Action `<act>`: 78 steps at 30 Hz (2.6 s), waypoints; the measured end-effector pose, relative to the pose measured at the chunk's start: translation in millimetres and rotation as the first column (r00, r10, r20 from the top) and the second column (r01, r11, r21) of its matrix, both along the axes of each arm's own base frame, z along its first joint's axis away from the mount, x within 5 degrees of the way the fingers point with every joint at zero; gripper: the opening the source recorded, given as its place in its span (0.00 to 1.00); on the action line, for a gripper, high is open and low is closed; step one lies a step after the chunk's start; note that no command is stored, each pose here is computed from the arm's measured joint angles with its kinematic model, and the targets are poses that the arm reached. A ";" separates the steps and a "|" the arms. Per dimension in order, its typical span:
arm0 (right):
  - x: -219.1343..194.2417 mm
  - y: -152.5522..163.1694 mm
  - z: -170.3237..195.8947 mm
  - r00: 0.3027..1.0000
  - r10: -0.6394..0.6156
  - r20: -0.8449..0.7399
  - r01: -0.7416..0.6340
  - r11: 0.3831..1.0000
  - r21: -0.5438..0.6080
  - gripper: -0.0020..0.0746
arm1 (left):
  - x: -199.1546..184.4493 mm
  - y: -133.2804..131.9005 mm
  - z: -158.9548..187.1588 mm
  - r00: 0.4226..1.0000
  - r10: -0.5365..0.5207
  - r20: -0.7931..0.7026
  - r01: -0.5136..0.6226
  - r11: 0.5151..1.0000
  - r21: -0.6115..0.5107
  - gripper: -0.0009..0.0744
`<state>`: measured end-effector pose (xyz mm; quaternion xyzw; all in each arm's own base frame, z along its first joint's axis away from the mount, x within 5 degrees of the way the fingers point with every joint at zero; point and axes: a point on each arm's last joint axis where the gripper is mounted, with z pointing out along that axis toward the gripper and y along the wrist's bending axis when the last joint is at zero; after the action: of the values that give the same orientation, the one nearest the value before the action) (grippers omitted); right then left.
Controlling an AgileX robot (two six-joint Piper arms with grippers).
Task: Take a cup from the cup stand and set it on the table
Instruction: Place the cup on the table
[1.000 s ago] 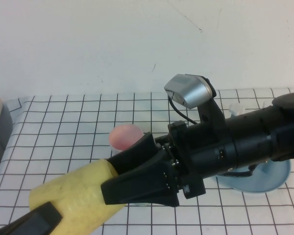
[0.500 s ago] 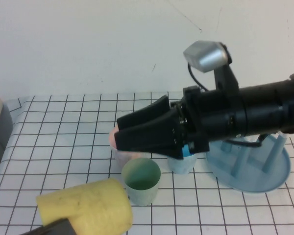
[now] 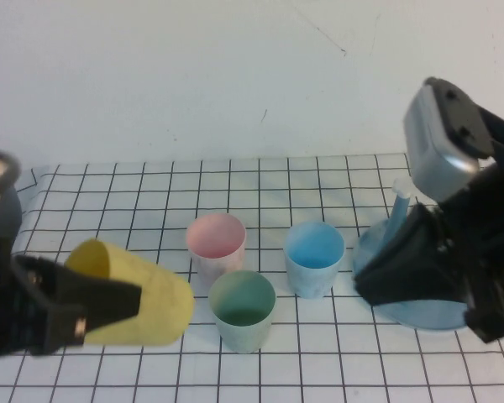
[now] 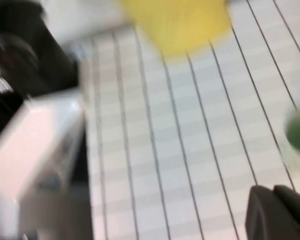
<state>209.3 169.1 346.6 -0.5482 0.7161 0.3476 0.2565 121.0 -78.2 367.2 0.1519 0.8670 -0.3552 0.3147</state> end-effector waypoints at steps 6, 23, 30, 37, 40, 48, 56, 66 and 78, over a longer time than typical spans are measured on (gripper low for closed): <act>-41.3 -41.3 31.3 0.980 -0.121 0.158 0.150 0.971 -0.185 0.03 | 69.3 -7.0 16.8 1.000 -0.019 0.011 0.017 0.993 0.113 0.02; -152.9 -121.9 1.9 0.860 -0.452 0.235 0.504 0.821 -0.266 0.03 | 235.3 -127.2 -33.2 0.979 -0.189 0.073 0.143 0.899 0.414 0.02; -177.7 -134.2 -17.2 0.818 -0.536 0.206 0.573 0.791 -0.216 0.03 | 281.2 -145.6 -79.9 0.980 -0.195 0.038 0.152 0.859 0.489 0.02; -187.7 -140.4 -17.4 0.783 -0.587 0.205 0.620 0.766 -0.172 0.03 | 301.8 -155.3 -123.0 0.977 -0.207 -0.052 0.203 0.828 0.523 0.02; -187.5 -140.7 -17.5 0.780 -0.591 0.206 0.623 0.763 -0.173 0.03 | 302.4 -156.6 -132.2 0.973 -0.213 -0.087 0.226 0.816 0.531 0.02; -185.0 -145.3 -18.2 0.758 -0.602 0.250 0.649 0.736 -0.194 0.03 | 302.6 -156.5 -124.5 0.969 -0.226 -0.099 0.243 0.805 0.541 0.40; -180.7 -153.7 -18.9 0.725 -0.596 0.345 0.681 0.694 -0.234 0.03 | 304.1 -158.7 -66.7 0.972 -0.233 -0.021 0.210 0.831 0.515 0.32; -184.7 -177.4 -16.7 0.597 -0.607 0.525 0.786 0.575 -0.228 0.03 | 277.2 -135.7 15.3 0.973 -0.209 0.100 0.124 0.834 0.537 0.02; -200.3 -185.2 -29.6 0.472 -0.693 0.545 0.828 0.561 -0.003 0.03 | 192.0 -101.7 131.1 0.901 -0.240 0.361 0.061 0.895 0.443 0.01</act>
<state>9.1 -16.1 317.0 -0.2650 0.8352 -0.0544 0.4789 313.0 -179.9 498.3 0.3545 0.8237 -0.1442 0.4184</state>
